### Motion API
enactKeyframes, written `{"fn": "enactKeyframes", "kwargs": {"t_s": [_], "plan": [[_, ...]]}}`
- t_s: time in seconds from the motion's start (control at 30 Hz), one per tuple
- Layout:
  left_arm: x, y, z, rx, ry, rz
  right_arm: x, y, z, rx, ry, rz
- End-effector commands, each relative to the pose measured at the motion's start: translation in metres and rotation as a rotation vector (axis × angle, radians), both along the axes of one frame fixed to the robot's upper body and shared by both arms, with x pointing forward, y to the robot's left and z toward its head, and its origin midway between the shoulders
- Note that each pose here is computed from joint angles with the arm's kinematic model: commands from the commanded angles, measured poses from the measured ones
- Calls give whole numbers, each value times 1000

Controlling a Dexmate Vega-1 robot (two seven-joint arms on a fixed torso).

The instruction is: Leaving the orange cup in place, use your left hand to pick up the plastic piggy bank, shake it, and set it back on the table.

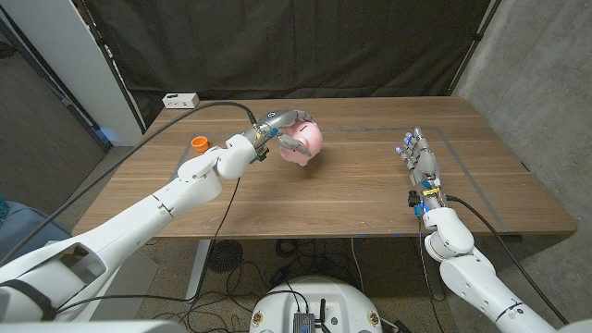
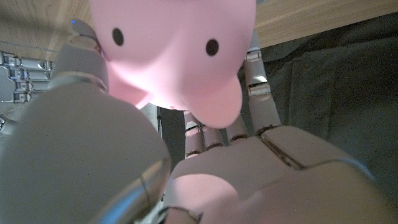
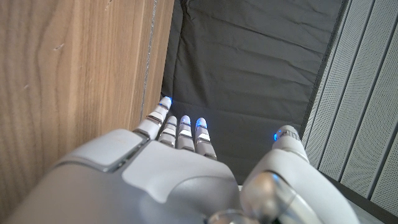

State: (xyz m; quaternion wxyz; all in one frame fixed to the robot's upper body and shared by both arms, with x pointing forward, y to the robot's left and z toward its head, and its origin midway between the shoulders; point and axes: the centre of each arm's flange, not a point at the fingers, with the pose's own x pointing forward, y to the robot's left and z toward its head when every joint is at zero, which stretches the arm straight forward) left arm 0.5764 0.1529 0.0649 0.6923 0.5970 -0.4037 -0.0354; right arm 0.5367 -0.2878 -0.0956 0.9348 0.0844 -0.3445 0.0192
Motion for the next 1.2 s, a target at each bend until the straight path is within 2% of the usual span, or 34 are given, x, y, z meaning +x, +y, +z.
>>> {"fn": "enactKeyframes", "kwargs": {"t_s": [0.03, 0.3, 0.47, 0.67, 0.83, 0.97, 1.1, 1.13, 1.17, 1.2], "plan": [[-5, 1, 1, -20, -1, -15, 1, 0, 1, -5, -6, 5], [-11, 15, 6, -138, -23, -87, 3, 0, 3, -1, -6, 9], [-16, 32, 12, -252, -29, -155, 5, 0, 6, -7, -11, 12], [-30, 58, 22, -377, -59, -195, 7, 0, 10, -13, -17, 21], [-45, 87, 25, -496, -89, -207, 11, -2, 13, -24, -23, 33], [-60, 117, 22, -619, -125, -213, 15, -3, 17, -24, -23, 47], [-74, 150, 12, -764, -162, -226, 21, -4, 22, -38, -30, 66], [-81, 168, 4, -848, -182, -240, 24, -4, 24, -48, -32, 74], [-84, 177, -1, -895, -190, -252, 26, -5, 25, -49, -32, 80], [-84, 177, -1, -895, -190, -254, 26, -5, 25, -49, -32, 81]]}}
